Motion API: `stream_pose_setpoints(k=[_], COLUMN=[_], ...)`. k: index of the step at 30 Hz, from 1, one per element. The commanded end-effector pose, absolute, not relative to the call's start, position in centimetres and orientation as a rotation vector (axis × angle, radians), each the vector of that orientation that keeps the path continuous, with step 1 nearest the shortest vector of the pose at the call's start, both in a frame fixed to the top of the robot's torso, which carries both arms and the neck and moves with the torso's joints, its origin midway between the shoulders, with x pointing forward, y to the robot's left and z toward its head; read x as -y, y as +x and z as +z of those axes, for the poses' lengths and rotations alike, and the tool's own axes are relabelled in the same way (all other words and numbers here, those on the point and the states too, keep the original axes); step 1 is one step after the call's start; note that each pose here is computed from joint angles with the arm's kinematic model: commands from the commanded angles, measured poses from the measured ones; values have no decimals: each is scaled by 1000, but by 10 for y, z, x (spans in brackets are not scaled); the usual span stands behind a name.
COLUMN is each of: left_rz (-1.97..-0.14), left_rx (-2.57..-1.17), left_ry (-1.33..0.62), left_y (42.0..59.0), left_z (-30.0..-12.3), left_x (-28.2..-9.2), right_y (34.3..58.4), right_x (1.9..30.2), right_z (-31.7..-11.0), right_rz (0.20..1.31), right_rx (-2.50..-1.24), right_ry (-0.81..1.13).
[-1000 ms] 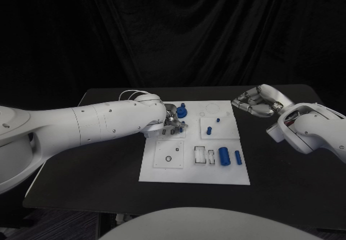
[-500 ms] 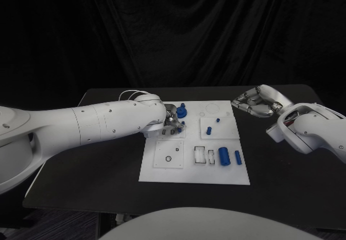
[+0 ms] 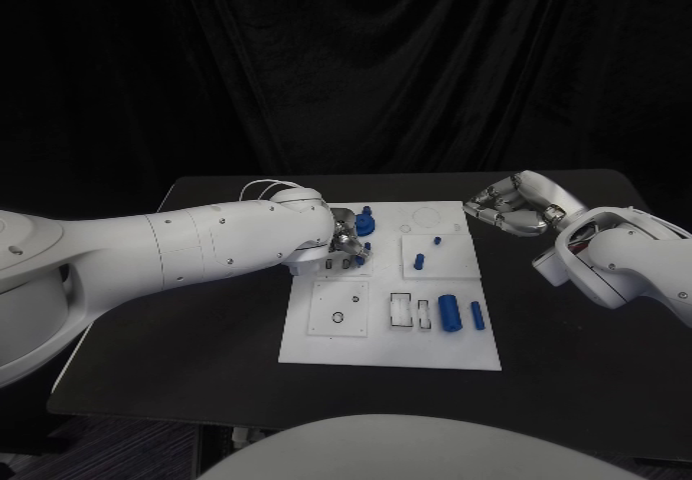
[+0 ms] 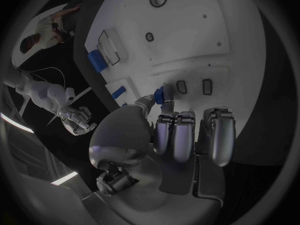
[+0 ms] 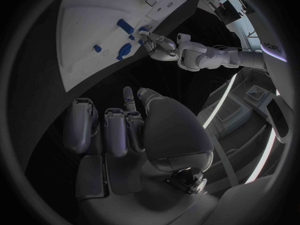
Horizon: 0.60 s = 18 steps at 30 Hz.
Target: Assemble the parts on the task board
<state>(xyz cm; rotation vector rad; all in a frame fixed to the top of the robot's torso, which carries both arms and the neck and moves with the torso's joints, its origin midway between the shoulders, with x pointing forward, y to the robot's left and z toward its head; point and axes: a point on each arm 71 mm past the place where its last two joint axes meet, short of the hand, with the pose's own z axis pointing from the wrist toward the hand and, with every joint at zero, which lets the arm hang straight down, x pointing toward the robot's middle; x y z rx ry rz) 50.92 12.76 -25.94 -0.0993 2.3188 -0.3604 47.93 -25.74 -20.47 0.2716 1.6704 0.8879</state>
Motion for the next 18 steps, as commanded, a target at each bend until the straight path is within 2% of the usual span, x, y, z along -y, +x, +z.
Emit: stream_pose_setpoints(k=[1, 18], left_rz=[-382, -365], left_rx=[-2324, -2303], left_ry=[-81, -125], left_y=[508, 505], left_z=[-261, -260], left_x=[-126, -141], right_y=[479, 479], right_x=[258, 260], right_z=[-207, -208], right_rz=[875, 867], right_rx=[-1691, -1700], right_ry=[279, 285])
